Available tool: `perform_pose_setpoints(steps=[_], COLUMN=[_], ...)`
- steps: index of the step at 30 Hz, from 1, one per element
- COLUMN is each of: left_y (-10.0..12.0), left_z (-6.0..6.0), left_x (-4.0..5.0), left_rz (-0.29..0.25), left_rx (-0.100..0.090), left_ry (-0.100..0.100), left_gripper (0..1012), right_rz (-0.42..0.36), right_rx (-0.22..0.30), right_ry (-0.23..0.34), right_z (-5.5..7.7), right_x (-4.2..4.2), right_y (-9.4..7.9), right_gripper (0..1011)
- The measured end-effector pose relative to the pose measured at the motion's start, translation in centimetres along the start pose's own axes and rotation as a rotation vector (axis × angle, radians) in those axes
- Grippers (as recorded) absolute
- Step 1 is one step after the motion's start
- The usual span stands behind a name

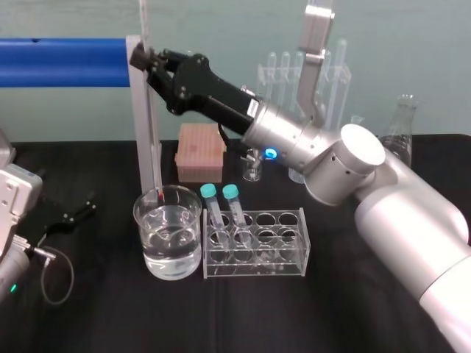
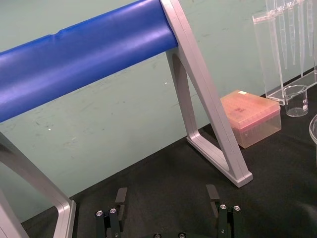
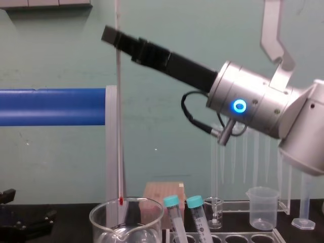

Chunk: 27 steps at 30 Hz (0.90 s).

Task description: Hold the thermometer with one hand and immerse one end into the beaker, then reinsert it into the test tube rack.

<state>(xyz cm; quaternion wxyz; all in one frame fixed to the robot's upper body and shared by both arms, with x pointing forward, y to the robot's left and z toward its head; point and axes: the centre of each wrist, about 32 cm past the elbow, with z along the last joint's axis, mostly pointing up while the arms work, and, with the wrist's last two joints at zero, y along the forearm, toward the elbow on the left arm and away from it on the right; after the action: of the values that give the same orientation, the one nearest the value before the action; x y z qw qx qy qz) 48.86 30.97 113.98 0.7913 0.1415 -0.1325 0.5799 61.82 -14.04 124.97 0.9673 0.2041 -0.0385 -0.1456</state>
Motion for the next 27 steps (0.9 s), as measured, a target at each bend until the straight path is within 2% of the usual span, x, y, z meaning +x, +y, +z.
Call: perform_pose_setpoints(steps=[7, 17, 27], left_y=[0.0, 0.0, 0.0], left_z=[0.0, 0.0, 0.0], left_x=[0.00, 0.00, 0.00], left_rz=[0.000, 0.000, 0.000], left_rx=[0.000, 0.000, 0.000], left_ry=[0.000, 0.000, 0.000], left_gripper=[1008, 1008, 1008], right_rz=[0.000, 0.030, 0.016], right_rx=[-0.034, -0.096, -0.119], right_ry=[0.038, 0.000, -0.001], right_z=[-1.7, -3.9, -5.3], right_x=[-0.41, -1.04, -1.27], right_y=[-0.7, -1.2, -1.9], right_gripper=[56, 56, 56])
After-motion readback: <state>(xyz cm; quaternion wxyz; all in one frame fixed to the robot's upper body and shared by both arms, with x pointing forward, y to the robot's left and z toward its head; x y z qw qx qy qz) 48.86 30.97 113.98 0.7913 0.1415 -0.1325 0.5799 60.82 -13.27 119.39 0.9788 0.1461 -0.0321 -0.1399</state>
